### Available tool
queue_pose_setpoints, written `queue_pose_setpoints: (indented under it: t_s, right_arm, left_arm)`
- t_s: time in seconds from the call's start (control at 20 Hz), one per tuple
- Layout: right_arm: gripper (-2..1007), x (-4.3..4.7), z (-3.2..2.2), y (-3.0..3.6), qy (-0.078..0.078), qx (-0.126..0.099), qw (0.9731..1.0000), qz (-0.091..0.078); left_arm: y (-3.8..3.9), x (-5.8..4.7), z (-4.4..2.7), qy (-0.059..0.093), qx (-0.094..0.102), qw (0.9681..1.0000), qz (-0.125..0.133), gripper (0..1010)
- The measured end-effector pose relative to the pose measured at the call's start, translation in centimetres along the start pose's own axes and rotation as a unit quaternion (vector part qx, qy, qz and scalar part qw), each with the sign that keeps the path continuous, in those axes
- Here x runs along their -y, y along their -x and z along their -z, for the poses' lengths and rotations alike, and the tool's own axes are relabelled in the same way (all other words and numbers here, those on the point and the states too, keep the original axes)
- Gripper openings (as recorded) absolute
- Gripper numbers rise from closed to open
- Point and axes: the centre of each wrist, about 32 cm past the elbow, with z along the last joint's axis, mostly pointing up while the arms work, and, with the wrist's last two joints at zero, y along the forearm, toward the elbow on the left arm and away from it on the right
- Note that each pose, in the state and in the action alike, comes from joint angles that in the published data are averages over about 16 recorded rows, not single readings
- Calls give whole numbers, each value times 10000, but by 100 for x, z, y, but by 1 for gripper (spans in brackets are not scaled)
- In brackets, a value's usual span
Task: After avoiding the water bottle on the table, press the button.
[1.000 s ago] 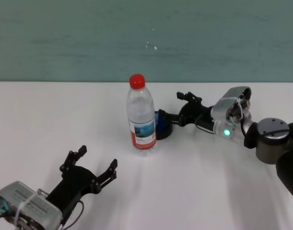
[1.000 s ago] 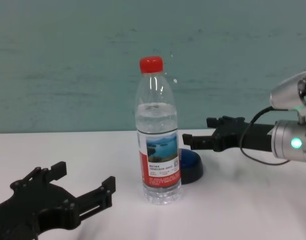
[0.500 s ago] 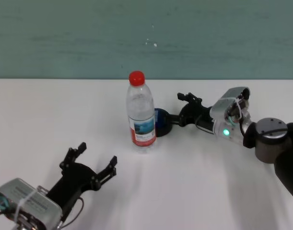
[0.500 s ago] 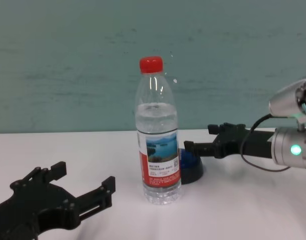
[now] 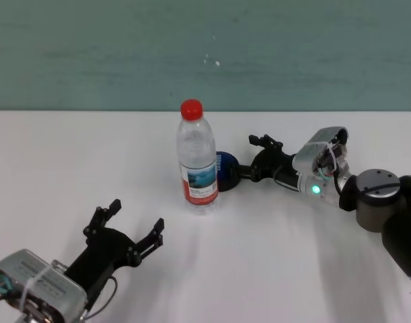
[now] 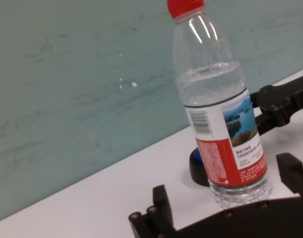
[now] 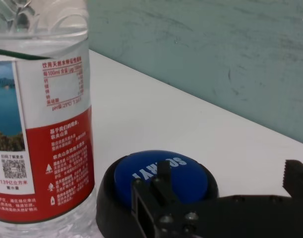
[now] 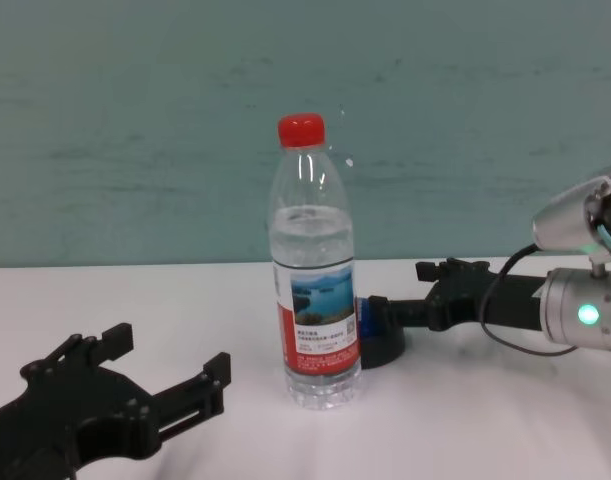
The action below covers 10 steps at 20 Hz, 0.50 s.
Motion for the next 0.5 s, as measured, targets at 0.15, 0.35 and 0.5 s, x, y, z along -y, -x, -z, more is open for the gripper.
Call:
queue_pose_setpoints:
  t_s: [0.15, 0.35, 0.5]
  right_arm:
    - [1003, 7, -10, 1, -21, 14, 10000, 9]
    - [1003, 37, -65, 6, -127, 60, 9999, 27]
    - [1003, 71, -124, 14, -235, 106, 9997, 44]
  left_arm:
    - [0, 0, 0, 0, 0, 10000, 0, 1000]
    - [0, 0, 0, 0, 0, 10000, 0, 1000]
    - [0, 0, 0, 0, 0, 10000, 0, 1000]
